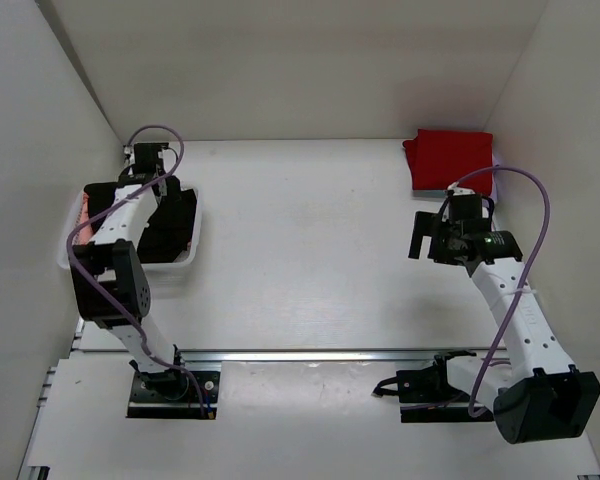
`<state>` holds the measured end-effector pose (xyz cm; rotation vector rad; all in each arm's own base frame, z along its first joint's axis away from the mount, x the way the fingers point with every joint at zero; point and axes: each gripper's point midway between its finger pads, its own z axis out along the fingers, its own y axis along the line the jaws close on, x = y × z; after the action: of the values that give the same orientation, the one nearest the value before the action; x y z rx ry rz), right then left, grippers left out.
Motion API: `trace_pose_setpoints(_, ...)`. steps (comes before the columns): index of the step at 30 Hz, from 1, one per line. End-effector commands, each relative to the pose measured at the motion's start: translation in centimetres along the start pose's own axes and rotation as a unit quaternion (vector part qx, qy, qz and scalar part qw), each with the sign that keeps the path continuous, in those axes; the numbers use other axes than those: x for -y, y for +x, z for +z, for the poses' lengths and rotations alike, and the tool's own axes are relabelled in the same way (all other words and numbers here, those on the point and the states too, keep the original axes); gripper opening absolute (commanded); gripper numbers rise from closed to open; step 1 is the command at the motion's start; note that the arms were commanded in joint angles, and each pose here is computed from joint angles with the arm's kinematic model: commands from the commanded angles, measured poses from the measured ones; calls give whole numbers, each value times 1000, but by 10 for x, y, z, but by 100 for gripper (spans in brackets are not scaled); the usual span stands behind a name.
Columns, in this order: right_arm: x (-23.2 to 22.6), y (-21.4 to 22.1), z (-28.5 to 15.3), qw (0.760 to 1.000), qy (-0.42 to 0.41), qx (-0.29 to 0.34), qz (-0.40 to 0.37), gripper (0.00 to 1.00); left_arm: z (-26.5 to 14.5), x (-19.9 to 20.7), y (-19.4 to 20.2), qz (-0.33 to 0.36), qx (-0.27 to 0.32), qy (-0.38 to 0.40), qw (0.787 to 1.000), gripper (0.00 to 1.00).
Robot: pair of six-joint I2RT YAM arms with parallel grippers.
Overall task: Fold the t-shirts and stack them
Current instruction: Grab crumpled tshirt from bin with the left arm
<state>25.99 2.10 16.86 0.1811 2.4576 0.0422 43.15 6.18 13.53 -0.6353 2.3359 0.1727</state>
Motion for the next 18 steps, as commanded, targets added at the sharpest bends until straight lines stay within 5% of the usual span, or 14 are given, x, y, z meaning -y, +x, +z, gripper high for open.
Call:
trace_pose_setpoints(1, -3, -15, -1, 1000, 3, 15, -23, 99, 27, 11, 27, -24, -36, 26, 999, 46)
trace_pose_setpoints(6, -1, -20, 4, 1000, 9, 8, -26, 99, 54, 17, 42, -51, -57, 48, 996, 47)
trace_pose_setpoints(11, -1, -20, 7, 1000, 8, 2, -18, 99, 65, 22, 48, -53, -82, 67, 993, 0)
trace_pose_setpoints(16, 1, -23, 4, 1000, 7, 8, -3, 99, 23, 17, 3, -111, -59, 54, 991, 0)
trace_pose_setpoints(18, 0, -20, 4, 1000, 3, 5, -4, 99, -25, 28, -41, -138, 5, 54, 989, 0)
